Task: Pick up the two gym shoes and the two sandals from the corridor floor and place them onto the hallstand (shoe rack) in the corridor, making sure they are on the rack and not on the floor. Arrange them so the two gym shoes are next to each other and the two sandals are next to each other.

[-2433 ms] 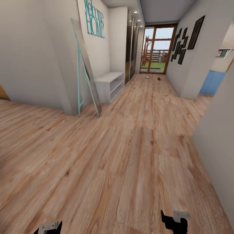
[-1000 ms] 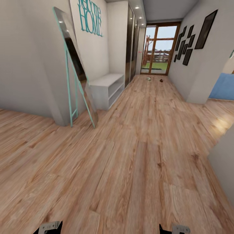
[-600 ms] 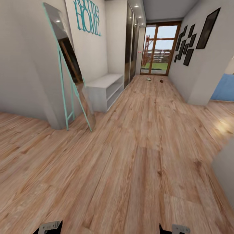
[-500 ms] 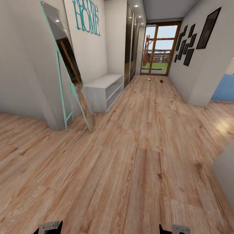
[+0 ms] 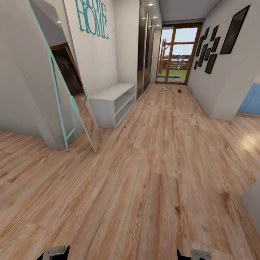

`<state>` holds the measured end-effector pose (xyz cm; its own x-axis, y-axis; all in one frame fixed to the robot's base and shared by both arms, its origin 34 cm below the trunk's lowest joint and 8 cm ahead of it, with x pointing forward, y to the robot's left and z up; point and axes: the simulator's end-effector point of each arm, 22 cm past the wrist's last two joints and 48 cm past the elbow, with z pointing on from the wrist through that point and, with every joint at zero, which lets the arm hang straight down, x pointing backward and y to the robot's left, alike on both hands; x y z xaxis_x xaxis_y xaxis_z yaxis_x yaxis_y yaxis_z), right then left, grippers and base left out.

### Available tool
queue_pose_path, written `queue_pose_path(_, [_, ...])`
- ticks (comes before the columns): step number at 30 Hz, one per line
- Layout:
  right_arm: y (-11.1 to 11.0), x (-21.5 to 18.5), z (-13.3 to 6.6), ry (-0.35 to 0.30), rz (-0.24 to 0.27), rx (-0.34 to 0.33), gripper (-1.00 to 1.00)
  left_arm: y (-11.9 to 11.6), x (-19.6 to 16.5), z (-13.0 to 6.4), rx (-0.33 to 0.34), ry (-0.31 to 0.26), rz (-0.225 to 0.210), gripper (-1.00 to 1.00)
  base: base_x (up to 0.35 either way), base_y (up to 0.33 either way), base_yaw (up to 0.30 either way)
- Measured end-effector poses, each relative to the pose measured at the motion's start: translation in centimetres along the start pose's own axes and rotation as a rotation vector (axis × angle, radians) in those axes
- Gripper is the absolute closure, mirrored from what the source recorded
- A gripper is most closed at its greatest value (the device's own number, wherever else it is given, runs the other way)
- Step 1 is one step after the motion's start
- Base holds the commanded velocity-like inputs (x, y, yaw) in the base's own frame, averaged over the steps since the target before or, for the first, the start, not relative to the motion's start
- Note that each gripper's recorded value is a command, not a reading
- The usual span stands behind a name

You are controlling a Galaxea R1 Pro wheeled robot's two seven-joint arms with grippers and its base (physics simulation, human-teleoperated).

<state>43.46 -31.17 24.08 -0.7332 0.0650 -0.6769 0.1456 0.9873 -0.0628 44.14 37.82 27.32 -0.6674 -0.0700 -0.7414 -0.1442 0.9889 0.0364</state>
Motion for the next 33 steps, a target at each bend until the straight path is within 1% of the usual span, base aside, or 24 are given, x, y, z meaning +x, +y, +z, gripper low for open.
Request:
queue_pose_path(13, [-0.1, -0.3, 0.0, -0.008, 0.007, 0.006, -1.00, -0.1, 0.1, 0.0, 0.001, 0.001, 0.001, -1.00, 0.327, -0.116, 0.000])
queue_pose_path(16, [-0.5, -0.8, 0.2, -0.021, 0.015, 0.013, -1.00, -0.1, 0.1, 0.0, 0.001, 0.001, 0.000, -1.00, 0.327, -0.116, 0.000])
queue_pose_path(20, [0.1, -1.6, 0.4, -0.039, 0.015, 0.001, -1.00, -0.2, 0.1, 0.0, 0.002, 0.001, -0.001, -1.00, 0.327, -0.116, 0.000])
queue_pose_path(26, [-0.1, -1.1, 0.3, -0.027, -0.001, -0.003, -1.00, -0.2, 0.1, 0.0, 0.002, 0.002, -0.001, -1.00, 0.327, -0.116, 0.000])
queue_pose_path(33, [-0.3, -0.7, 0.2, -0.019, 0.002, 0.005, -1.00, -0.2, 0.1, 0.0, 0.002, 0.002, -0.001, -1.00, 0.327, -0.116, 0.000])
